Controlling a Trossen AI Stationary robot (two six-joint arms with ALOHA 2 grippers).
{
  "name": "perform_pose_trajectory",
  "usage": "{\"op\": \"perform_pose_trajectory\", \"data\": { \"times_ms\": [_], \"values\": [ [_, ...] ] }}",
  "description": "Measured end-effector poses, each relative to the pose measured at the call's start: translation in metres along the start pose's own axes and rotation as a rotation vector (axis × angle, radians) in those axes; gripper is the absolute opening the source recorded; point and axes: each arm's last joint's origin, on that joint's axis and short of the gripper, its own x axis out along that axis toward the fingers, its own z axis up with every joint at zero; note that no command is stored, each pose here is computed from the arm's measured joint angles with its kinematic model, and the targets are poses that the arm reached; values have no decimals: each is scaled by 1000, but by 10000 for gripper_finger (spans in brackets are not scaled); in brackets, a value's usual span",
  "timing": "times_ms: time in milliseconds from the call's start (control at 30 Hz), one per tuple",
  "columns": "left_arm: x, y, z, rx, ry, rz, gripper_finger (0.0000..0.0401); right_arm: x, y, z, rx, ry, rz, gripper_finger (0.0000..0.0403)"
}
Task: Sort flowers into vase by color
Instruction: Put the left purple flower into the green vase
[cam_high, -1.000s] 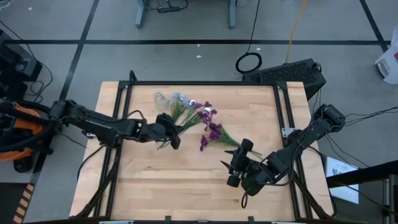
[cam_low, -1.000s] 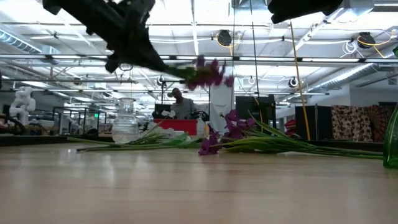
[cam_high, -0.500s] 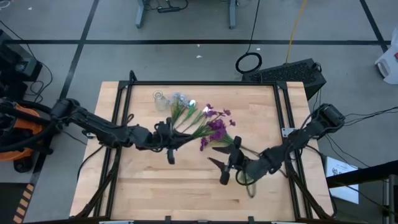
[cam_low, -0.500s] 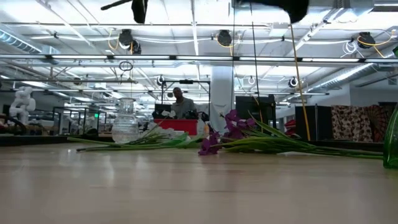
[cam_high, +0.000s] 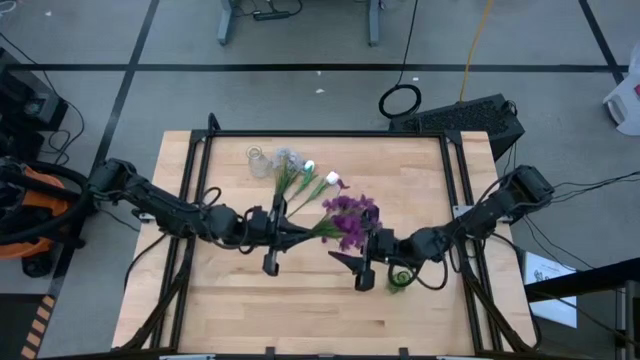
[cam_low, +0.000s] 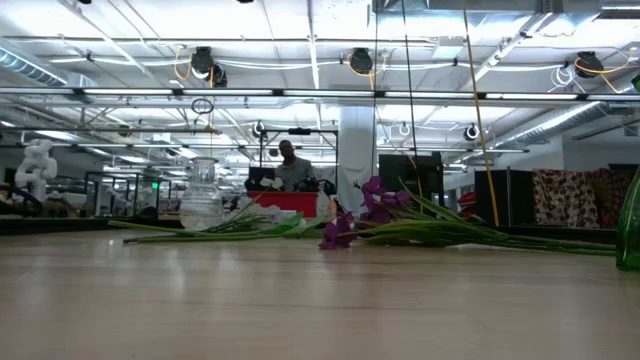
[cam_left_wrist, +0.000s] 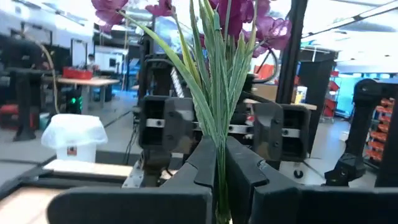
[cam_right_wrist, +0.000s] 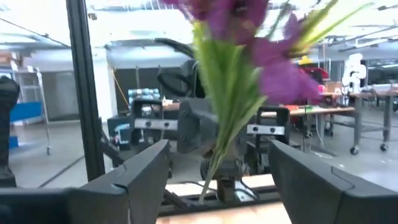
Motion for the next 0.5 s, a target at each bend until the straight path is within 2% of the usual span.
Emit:
{"op": "perform_pose_trajectory", "data": {
  "times_ms": [267, 500],
  "values": [
    [2, -1, -3, 91, -4, -26, 19, 9, -14, 10, 5, -115, 92, 272],
    [8, 5, -13, 101, -13, 0, 20, 17, -27, 10, -11, -135, 157, 272]
  ]
}}
